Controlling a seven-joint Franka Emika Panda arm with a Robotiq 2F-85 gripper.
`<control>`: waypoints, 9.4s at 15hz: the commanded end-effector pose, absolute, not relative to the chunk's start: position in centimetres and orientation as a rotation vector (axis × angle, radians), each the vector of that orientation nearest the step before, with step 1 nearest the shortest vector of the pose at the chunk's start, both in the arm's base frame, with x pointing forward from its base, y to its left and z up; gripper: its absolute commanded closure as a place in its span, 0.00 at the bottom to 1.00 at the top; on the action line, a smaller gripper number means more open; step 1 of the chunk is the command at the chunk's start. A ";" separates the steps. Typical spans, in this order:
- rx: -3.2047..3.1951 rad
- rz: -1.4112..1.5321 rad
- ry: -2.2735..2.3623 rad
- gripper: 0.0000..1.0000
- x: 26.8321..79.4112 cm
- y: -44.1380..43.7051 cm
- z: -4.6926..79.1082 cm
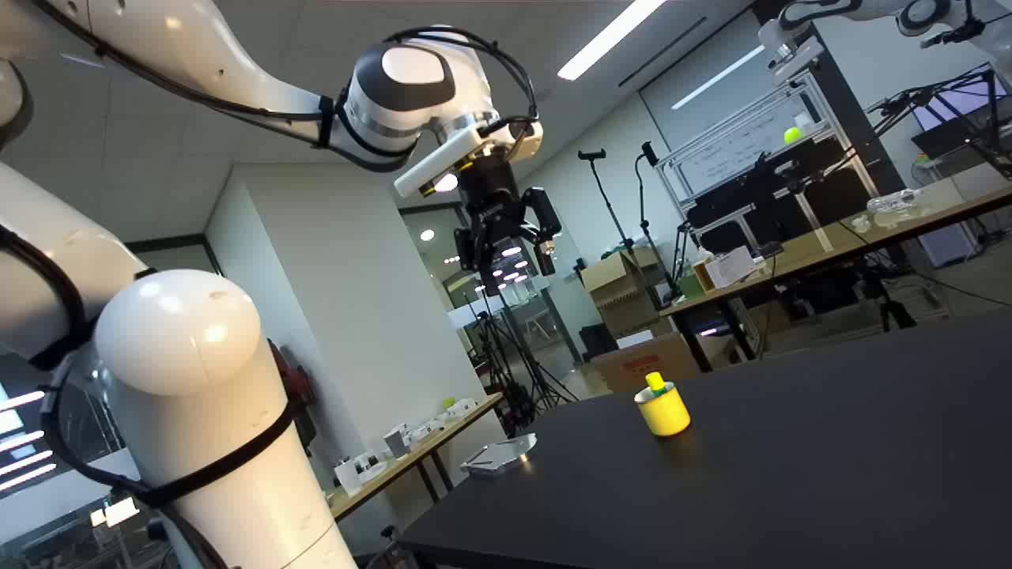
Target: Remove the glue stick from the cup and place it on the table
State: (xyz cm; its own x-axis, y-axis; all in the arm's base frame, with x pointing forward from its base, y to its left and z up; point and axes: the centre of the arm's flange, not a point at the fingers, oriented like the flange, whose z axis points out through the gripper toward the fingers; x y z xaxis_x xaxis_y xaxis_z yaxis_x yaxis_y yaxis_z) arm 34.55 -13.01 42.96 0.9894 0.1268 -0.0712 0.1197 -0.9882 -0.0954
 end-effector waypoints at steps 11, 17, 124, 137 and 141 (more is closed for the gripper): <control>-3.042 0.117 -0.190 0.00 34.6 -13.0 43.0; -3.042 0.117 -0.190 0.00 34.6 -13.0 43.0; -3.069 0.038 -0.813 0.92 73.9 -6.3 32.9; -3.189 0.246 -0.242 0.92 70.4 -34.9 31.6; -3.157 0.315 -0.163 0.92 69.8 -38.4 26.4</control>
